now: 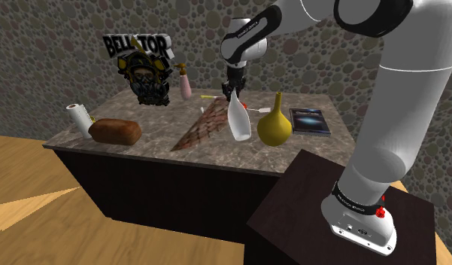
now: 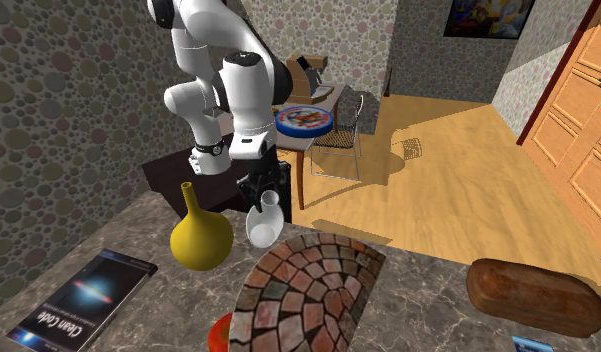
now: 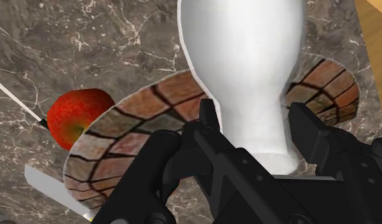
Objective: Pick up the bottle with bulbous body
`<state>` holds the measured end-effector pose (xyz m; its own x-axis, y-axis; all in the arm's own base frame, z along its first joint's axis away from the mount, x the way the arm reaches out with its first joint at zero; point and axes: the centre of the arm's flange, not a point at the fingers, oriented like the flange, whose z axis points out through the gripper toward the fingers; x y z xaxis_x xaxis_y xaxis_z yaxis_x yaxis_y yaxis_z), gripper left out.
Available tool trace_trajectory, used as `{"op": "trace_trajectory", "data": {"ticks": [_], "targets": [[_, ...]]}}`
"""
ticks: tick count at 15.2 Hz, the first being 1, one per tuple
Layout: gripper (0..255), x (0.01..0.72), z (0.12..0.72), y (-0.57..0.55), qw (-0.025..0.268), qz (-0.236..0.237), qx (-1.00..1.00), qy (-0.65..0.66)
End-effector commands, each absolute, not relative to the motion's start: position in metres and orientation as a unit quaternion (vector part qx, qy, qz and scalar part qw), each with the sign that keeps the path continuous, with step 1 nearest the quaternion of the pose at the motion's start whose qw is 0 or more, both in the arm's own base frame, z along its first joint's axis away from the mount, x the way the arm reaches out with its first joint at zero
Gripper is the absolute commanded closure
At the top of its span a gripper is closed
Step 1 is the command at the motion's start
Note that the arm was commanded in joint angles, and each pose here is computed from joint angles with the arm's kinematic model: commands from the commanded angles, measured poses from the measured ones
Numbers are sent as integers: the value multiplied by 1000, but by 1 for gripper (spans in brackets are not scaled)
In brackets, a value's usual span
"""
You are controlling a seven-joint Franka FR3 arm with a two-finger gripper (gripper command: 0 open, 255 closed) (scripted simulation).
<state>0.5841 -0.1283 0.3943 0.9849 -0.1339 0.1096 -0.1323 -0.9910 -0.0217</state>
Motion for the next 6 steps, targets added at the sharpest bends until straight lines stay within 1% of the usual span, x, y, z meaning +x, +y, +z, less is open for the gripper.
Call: {"op": "trace_trajectory", "data": {"ticks": [1, 6], "targets": [[255, 583, 405, -128, 7, -56, -996, 67], [255, 583, 421, -128, 7, -56, -996, 67]]}}
